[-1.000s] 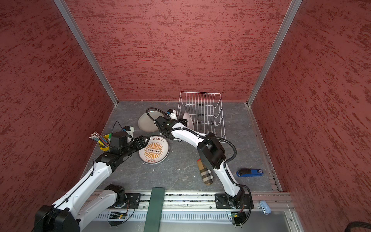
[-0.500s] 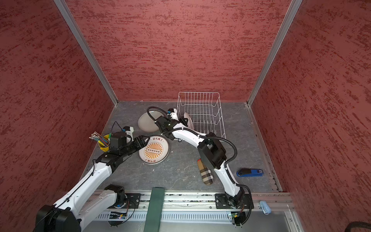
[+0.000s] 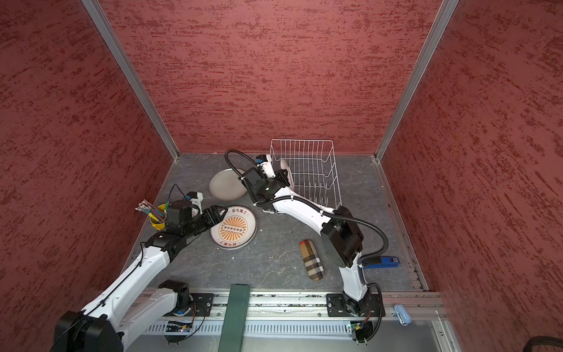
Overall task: Unload the plates from the dish rack
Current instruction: Pick up the plate from the dish rack.
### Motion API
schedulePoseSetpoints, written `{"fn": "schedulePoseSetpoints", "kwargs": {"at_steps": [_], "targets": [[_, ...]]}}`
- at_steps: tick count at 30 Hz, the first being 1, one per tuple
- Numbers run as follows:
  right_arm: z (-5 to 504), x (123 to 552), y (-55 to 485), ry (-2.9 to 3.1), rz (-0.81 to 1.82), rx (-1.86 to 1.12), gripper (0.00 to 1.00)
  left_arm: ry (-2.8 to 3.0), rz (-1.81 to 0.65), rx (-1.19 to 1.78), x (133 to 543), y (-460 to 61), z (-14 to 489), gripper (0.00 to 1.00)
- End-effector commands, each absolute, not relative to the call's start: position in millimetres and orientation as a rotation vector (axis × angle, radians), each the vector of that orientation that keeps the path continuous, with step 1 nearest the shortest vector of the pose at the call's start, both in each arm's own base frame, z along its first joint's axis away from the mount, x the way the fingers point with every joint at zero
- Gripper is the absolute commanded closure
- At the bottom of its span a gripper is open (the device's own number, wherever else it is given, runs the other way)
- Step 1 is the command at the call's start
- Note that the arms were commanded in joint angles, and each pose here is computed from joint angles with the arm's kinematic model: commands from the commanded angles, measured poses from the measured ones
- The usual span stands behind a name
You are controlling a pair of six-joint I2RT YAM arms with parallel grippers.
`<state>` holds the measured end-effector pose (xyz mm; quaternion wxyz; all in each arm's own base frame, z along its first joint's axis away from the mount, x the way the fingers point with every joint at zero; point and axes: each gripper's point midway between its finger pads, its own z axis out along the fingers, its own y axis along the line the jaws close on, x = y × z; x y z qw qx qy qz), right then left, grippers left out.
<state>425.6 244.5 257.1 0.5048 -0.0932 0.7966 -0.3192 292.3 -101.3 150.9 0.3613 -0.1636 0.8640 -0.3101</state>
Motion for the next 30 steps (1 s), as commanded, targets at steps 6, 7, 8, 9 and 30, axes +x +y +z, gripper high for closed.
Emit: {"fn": "schedulePoseSetpoints", "kwargs": {"at_steps": [6,7,8,9,30], "targets": [[329,405,233,1.771,-0.441,-0.02,1.0,2.138,-0.935,-0.45,301,-103,166,0.23],[330,402,235,1.768,-0.364,-0.003,1.0,2.123,-0.976,-0.468,302,-102,165,0.23],[332,400,237,1.774,-0.291,0.0,1.0,2.106,-1.025,-0.487,303,-102,165,0.23],[332,398,241,1.779,-0.224,0.003,1.0,2.09,-1.066,-0.5,304,-101,166,0.23],[302,371,354,1.927,0.713,-0.114,1.0,1.996,-1.262,-0.545,310,-102,179,0.24]]}}
